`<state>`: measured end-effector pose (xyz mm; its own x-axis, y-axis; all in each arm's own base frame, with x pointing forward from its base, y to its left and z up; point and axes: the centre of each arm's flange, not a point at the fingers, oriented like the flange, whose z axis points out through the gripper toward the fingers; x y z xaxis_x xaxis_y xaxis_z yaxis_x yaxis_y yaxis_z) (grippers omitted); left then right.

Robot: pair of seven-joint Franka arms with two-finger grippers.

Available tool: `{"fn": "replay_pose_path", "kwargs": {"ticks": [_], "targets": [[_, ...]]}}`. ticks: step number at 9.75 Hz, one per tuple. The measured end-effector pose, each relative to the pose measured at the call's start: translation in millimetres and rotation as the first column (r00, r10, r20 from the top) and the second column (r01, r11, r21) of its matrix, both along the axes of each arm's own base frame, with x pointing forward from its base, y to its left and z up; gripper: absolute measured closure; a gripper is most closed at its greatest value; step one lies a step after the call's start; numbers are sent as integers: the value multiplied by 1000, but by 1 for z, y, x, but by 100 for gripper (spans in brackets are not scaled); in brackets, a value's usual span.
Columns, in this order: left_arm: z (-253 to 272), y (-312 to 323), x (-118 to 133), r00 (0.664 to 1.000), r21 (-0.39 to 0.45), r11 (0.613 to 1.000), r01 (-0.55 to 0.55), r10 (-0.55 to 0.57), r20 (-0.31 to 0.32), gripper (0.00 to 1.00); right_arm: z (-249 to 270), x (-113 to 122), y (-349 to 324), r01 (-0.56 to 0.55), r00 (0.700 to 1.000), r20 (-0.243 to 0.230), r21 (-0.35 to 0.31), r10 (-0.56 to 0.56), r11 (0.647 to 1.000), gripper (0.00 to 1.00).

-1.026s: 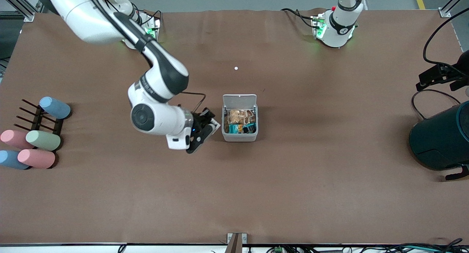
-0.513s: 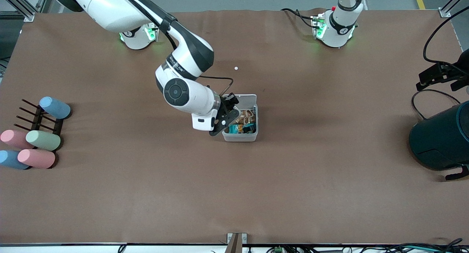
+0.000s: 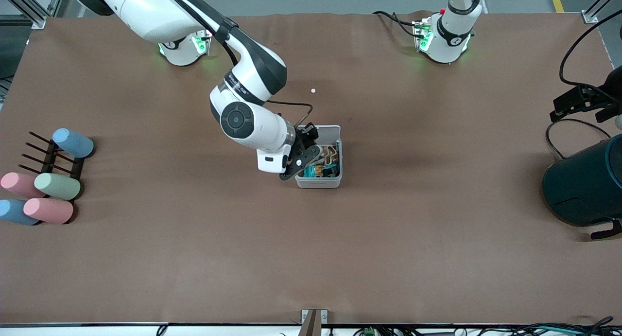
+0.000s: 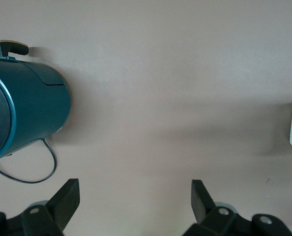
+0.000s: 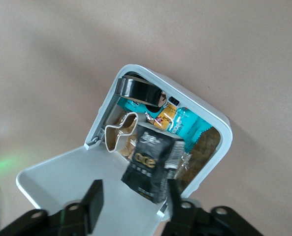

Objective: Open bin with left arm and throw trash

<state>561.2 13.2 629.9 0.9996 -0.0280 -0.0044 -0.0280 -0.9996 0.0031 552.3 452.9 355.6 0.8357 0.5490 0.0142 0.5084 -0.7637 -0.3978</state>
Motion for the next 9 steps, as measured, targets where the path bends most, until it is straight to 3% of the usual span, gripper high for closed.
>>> {"fn": "replay_pose_path", "kwargs": {"ticks": [2, 4, 6, 9], "targets": [[0, -1, 0, 1000, 0, 1000, 1, -1, 1, 0, -1, 4, -4, 10, 1000, 4, -2, -10, 1000, 2], [1, -1, 0, 1000, 0, 1000, 2, -2, 2, 0, -2, 33, -42, 65, 998, 27, -23, -64, 998, 0], [1, -1, 0, 1000, 0, 1000, 2, -2, 2, 0, -1, 68, -99, 101, 991, 96, -98, -91, 990, 0], [1, -2, 0, 1000, 0, 1000, 4, -4, 2, 0, 31, 90, -158, 160, 982, 121, -148, -142, 976, 0]]}}
